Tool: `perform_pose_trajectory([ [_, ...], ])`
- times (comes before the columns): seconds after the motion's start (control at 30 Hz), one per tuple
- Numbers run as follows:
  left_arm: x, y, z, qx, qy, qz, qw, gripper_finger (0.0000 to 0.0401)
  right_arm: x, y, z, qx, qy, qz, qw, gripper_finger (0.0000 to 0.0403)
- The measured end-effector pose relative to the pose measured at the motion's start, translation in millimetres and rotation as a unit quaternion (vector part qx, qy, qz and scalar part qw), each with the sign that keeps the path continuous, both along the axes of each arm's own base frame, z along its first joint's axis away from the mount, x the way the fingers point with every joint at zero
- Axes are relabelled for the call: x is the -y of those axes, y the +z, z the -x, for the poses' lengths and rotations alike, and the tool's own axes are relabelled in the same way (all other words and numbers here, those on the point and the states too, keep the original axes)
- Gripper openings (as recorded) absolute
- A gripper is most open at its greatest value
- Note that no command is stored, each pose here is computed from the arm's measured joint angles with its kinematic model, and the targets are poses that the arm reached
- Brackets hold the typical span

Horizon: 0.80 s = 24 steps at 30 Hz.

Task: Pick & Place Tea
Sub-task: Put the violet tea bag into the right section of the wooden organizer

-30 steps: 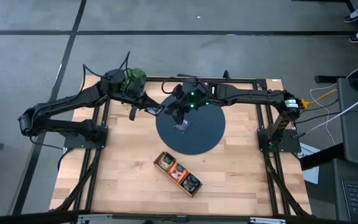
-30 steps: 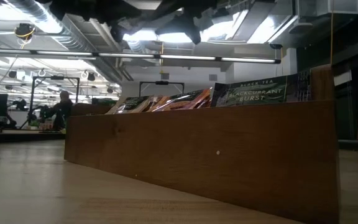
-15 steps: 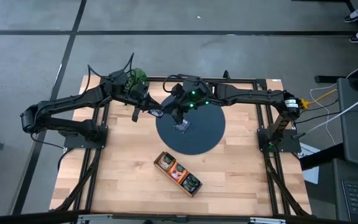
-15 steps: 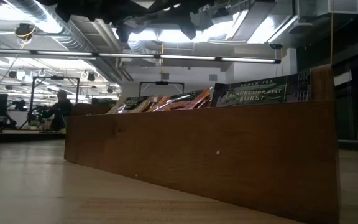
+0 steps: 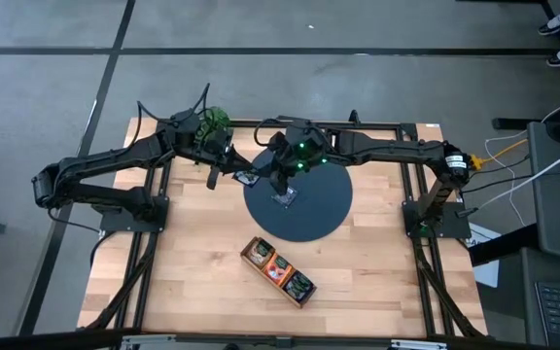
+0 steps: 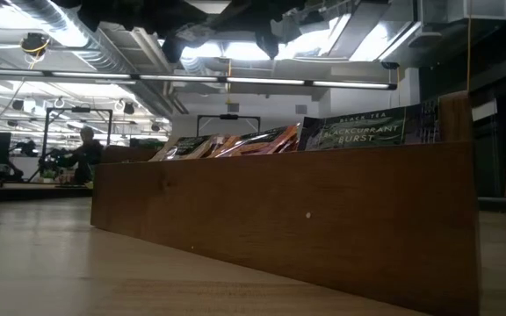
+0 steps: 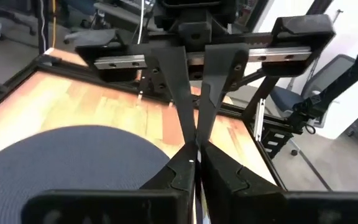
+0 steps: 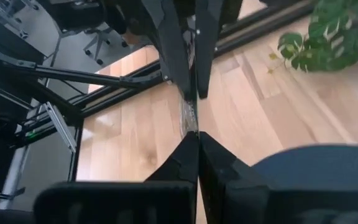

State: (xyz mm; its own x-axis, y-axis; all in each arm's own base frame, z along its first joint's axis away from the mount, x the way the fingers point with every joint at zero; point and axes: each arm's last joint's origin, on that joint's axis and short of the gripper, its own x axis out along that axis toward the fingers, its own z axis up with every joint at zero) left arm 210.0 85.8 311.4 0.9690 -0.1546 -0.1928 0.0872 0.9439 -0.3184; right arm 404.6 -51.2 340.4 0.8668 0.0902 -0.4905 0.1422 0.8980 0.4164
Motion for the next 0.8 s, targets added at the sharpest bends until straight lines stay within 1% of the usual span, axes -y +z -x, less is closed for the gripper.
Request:
perform_pose_trajectory([
  [0.13, 0, -4, 1, -0.023, 0.008, 0.022, 0.999, 0.0036, -2, -3, 2, -0.019, -0.008, -0.026, 0.999, 0.0004],
  [0.23, 1, -9, 2, -0.048, 0.009, 0.035, 0.998, 0.0054, -9, -5, 2, -0.037, -0.008, -0.053, 0.998, 0.0004],
  [0.43, 2, -16, 5, -0.084, 0.009, 0.052, 0.995, 0.0087, -41, -10, 4, -0.077, 0.005, -0.096, 0.992, 0.0003],
  [0.5, 2, -17, 5, -0.090, 0.007, 0.047, 0.995, 0.0092, -52, -12, 5, -0.094, 0.000, -0.111, 0.989, 0.0003],
  [0.6, 3, -20, 7, -0.103, -0.001, 0.030, 0.994, 0.0095, -65, -14, 7, -0.113, -0.027, -0.125, 0.985, 0.0003],
  [0.7, 4, -24, 9, -0.121, -0.009, 0.019, 0.992, 0.0094, -72, -14, 10, -0.123, -0.053, -0.134, 0.982, 0.0003],
  [0.8, 5, -29, 11, -0.142, -0.018, 0.009, 0.990, 0.0092, -80, -15, 16, -0.150, -0.070, -0.150, 0.975, 0.0003],
])
